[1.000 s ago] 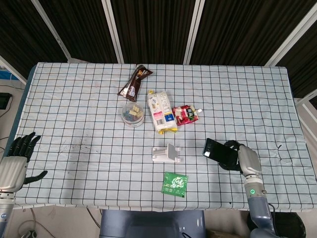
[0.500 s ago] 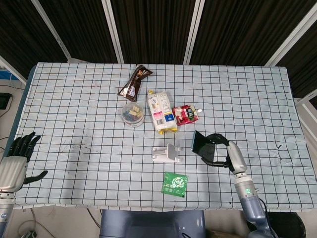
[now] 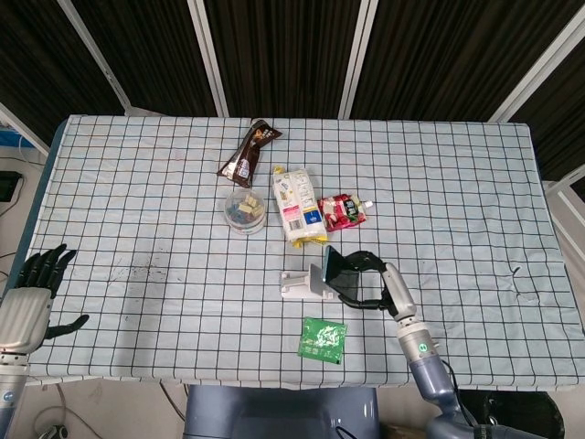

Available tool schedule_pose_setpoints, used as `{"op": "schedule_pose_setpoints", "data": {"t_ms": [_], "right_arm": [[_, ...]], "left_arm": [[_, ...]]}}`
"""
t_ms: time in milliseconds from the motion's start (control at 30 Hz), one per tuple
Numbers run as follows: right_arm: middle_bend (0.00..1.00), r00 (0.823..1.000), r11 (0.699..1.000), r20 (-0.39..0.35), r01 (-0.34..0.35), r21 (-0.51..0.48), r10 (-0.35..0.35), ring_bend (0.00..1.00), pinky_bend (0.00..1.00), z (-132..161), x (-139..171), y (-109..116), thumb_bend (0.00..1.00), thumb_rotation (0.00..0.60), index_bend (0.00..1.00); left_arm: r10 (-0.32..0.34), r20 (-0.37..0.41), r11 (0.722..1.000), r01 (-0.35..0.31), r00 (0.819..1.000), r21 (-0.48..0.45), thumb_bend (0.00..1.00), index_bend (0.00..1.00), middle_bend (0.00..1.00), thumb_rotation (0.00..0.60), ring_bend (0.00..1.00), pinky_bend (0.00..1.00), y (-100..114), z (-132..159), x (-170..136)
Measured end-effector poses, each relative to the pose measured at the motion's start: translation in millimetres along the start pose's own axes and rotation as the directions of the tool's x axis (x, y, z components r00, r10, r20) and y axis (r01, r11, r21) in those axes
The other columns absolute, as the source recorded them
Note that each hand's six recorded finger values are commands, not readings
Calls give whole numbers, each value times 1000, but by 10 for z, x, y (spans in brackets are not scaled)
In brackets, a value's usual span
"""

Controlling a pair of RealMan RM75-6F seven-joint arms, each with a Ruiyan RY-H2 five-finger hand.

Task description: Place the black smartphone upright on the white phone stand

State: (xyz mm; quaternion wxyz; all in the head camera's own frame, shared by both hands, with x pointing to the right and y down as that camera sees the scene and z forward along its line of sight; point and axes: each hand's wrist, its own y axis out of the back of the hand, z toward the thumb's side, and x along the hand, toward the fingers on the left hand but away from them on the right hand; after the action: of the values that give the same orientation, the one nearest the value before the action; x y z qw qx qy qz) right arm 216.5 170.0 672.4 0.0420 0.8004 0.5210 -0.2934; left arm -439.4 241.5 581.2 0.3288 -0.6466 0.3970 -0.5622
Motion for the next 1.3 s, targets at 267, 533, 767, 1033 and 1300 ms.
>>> {"op": "schedule_pose_setpoints", "data": {"t_ms": [267, 533, 767, 1033, 1300], "right_arm": [[631, 999, 997, -1, -43, -70, 43, 476, 486, -41, -151, -94, 379, 600, 628], [626, 998, 991, 6, -66, -120, 67, 472, 485, -131, -217, -157, 377, 600, 628], [625, 997, 984, 2, -71, -164, 72, 471, 483, -169, -285, -224, 379, 600, 627], [619, 997, 977, -18, -71, -201, 69, 463, 481, -163, -330, -270, 381, 600, 627], [608, 997, 975, -43, -76, -208, 69, 447, 445, -158, -342, -329, 395, 600, 627]], "left_arm": [[-4, -11, 1000, 4, 1000, 4, 0, 0, 0, 600, 0, 0, -13, -9, 10], [-5, -18, 1000, 5, 1000, 12, 0, 0, 0, 600, 0, 0, -26, -13, 15], [-7, -27, 1000, 7, 1000, 15, 0, 0, 0, 600, 0, 0, -34, -23, 20], [-7, -31, 1000, 7, 999, 18, 0, 0, 0, 600, 0, 0, -36, -28, 22], [-6, -32, 1000, 7, 999, 18, 0, 0, 0, 600, 0, 0, -36, -29, 20]]}}
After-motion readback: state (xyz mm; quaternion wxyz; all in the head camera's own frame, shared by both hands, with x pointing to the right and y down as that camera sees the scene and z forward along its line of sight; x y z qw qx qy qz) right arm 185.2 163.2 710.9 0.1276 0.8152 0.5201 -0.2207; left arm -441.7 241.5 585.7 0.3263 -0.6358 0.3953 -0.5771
